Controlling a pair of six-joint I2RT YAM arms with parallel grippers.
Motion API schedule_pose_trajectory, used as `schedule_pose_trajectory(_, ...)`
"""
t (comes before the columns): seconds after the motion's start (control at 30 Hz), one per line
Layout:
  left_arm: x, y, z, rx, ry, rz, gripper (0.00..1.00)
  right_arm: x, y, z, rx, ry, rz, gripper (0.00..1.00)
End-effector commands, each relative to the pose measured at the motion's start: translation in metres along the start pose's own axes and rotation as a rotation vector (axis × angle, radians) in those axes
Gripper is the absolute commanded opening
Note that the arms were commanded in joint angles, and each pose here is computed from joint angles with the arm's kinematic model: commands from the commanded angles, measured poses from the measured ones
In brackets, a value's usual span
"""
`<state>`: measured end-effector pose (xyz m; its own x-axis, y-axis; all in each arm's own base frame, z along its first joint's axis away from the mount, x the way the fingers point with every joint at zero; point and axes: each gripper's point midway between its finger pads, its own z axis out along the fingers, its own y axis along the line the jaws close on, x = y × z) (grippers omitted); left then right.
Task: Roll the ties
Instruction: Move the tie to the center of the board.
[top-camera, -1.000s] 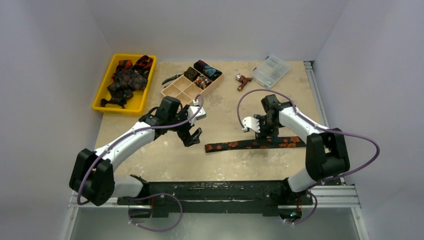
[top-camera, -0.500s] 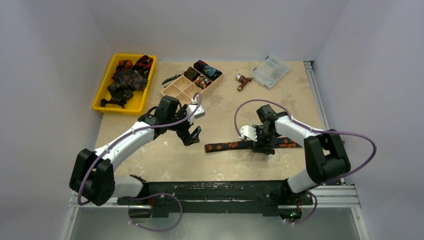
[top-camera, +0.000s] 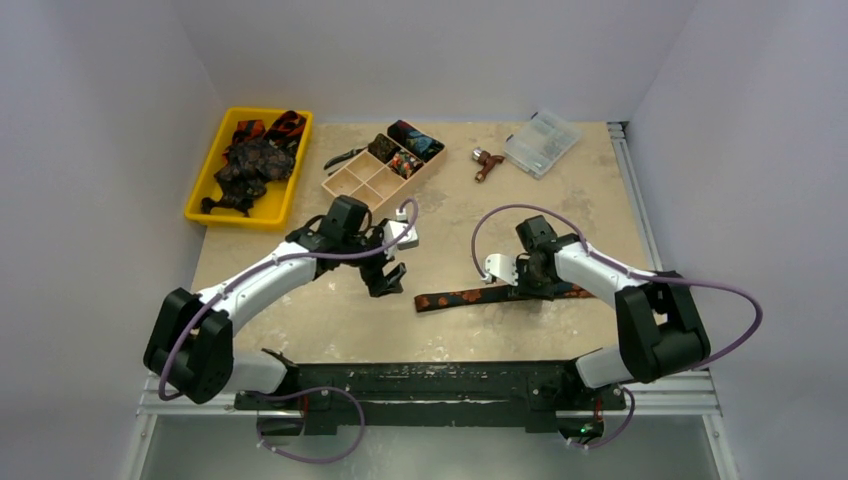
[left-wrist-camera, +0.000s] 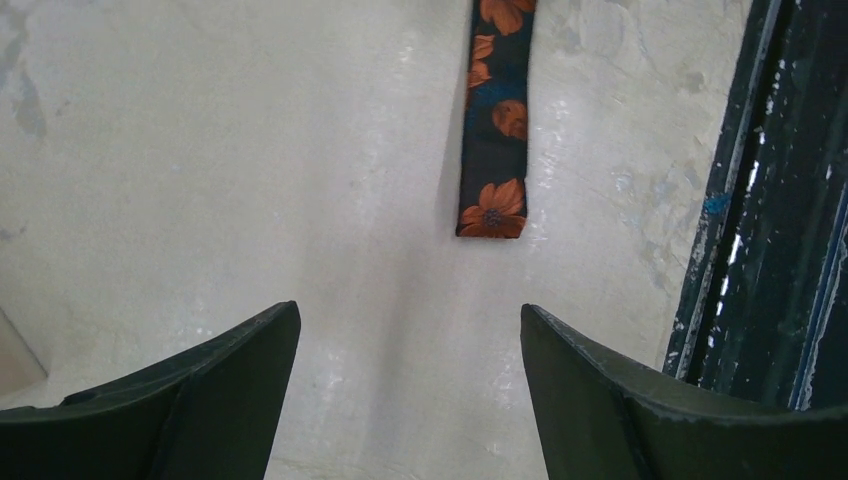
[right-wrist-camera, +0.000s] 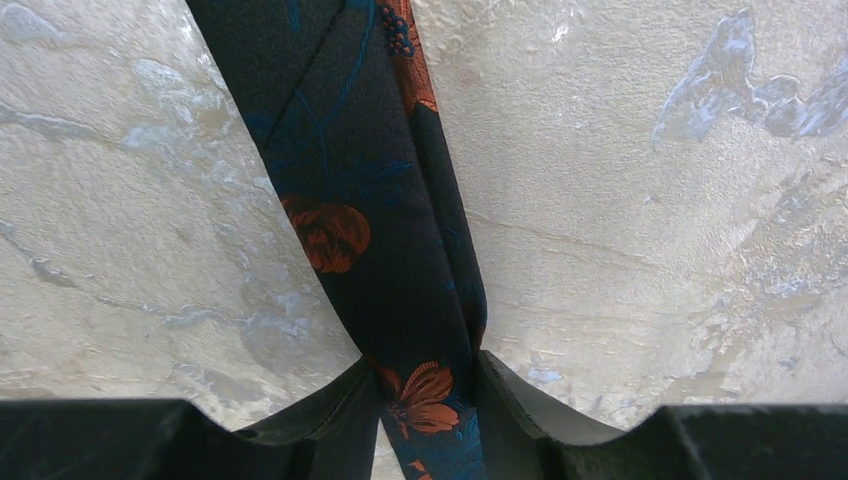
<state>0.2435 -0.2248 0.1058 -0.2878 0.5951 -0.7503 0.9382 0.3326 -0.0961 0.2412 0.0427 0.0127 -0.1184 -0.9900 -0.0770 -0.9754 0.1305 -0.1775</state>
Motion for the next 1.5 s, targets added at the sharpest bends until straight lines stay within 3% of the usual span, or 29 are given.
schedule_pose_trajectory(0.0, -0.02, -0.033, 0.01, 0.105, -0.033, 0.259, 0.81, 0.001, -0.001, 0.022, 0.006, -0.009, -0.017, 0.37)
schedule_pose_trajectory(0.37, -0.038, -0.047, 0.067, 0.131, -0.191, 0.303, 0.89, 0.016, 0.016, 0.02, -0.025, 0.024, -0.044, 0.36)
schedule_pose_trajectory(0.77, -0.016, -0.055, 0.109, 0.2, -0.136, 0.373, 0.86, 0.039, 0.008, 0.029, -0.07, 0.056, 0.088, 0.34)
schedule_pose_trajectory(0.93, -0.018, -0.034, 0.13, 0.11, -0.094, 0.282, 0.85, 0.039, 0.008, 0.027, -0.075, 0.05, 0.055, 0.34)
schedule_pose_trajectory(1.1, -0.017, -0.031, 0.14, 0.122, -0.085, 0.278, 0.73, 0.043, 0.015, 0.025, -0.092, 0.056, 0.016, 0.34)
schedule_pose_trajectory(1.3, -0.007, -0.017, 0.144, 0.106, -0.05, 0.298, 0.43, 0.046, 0.021, 0.025, -0.1, 0.06, 0.024, 0.35)
schedule_pose_trajectory(1.4, -0.006, -0.008, 0.143, 0.094, -0.048, 0.3, 0.36, 0.044, 0.019, 0.024, -0.105, 0.06, 0.044, 0.36)
schedule_pose_trajectory(1.47, -0.005, -0.003, 0.141, 0.086, -0.046, 0.305, 0.33, 0.044, 0.017, 0.021, -0.105, 0.061, 0.051, 0.43)
